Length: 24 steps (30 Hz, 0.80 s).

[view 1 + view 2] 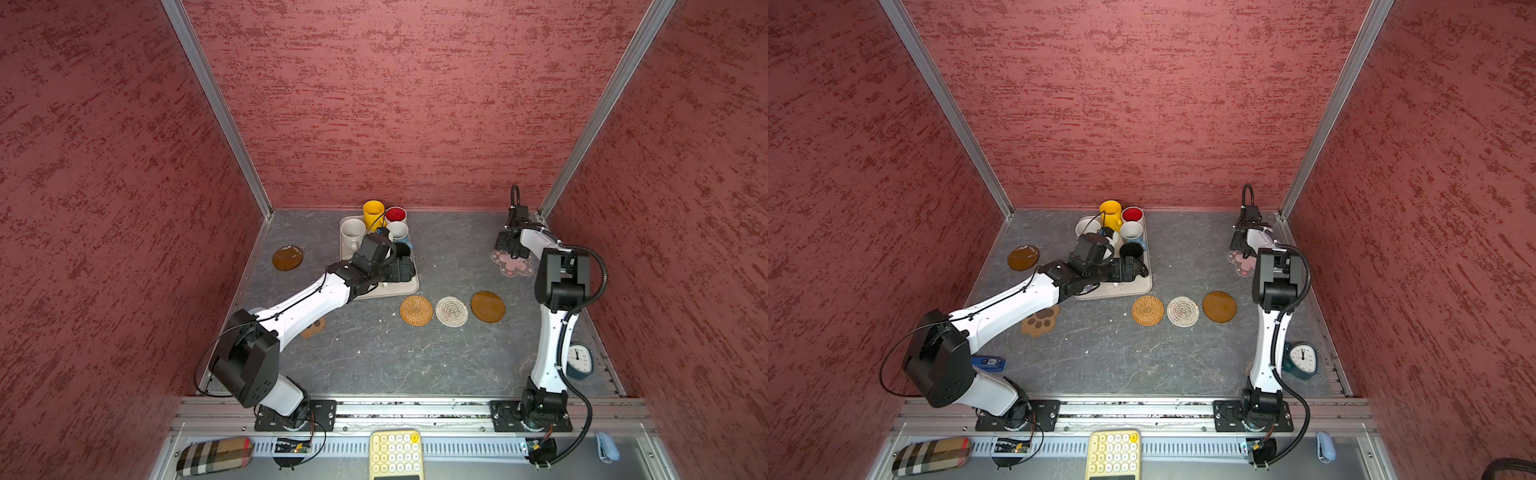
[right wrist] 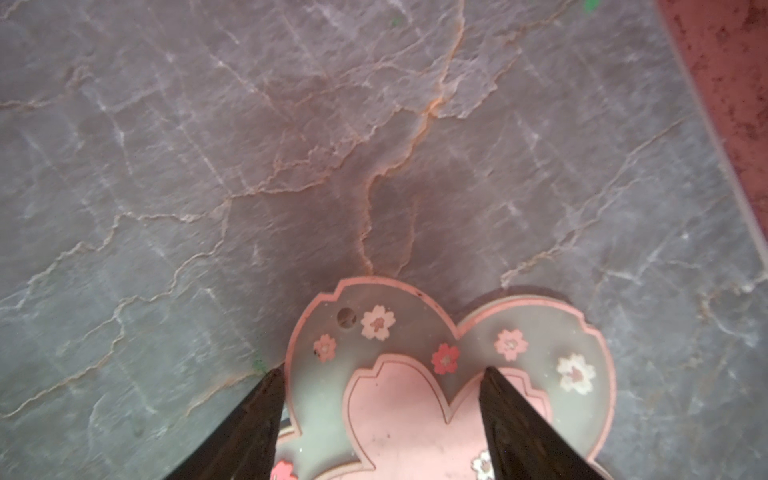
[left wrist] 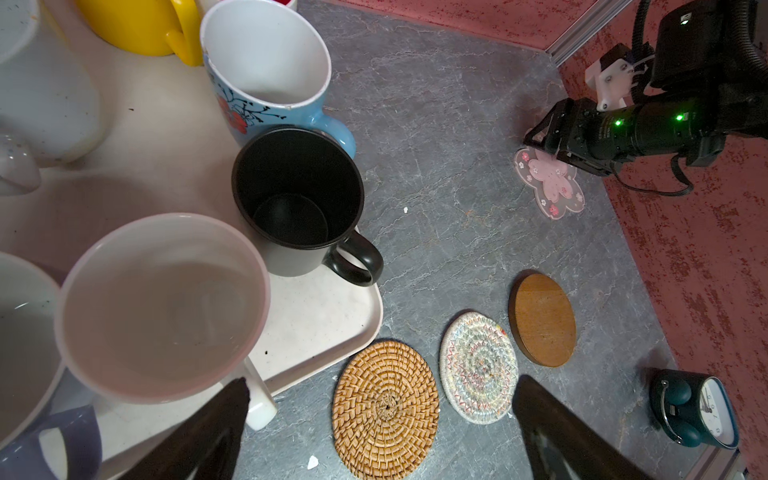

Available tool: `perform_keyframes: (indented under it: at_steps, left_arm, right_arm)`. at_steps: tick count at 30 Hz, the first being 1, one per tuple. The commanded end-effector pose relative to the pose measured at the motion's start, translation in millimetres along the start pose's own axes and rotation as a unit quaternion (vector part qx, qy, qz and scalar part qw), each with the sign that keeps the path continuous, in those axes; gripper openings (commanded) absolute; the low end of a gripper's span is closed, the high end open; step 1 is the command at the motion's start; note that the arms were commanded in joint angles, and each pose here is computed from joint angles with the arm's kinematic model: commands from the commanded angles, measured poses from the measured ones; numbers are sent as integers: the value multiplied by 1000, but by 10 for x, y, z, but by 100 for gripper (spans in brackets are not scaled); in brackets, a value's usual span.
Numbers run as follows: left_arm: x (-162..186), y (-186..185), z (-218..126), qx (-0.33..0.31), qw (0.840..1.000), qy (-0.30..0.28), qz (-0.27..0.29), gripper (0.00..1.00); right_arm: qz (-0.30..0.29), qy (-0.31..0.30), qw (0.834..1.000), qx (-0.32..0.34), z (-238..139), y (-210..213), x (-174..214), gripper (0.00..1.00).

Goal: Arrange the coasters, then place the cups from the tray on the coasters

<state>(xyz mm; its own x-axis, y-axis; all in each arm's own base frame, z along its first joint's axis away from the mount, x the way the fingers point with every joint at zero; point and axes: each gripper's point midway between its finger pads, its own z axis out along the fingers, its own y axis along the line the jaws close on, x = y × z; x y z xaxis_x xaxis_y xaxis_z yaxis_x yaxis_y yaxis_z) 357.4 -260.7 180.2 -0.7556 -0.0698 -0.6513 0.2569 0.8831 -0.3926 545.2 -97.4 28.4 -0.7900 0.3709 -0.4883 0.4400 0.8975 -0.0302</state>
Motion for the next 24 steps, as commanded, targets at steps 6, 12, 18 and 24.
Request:
perform_keyframes:
  at_steps: [6,12,18,24]
  left_arm:
    - [-94,41,-37,-10,1000,-17,2,100]
    - [-185,93,16,-19,1000,-11,5,100]
    - [-248,143,61,-22,1000,-7,5,99]
    - [-305,156,80,-20,1000,-6,4,99]
  right_arm:
    - [-63,-23,998,-22,-109,56,-296,74]
    - [-93,-42,993,-51,-142,147,-533,75]
    - [-97,-32,992,-75,-28,169,-522,75]
    - [-101,-20,992,-77,86,176,-457,76]
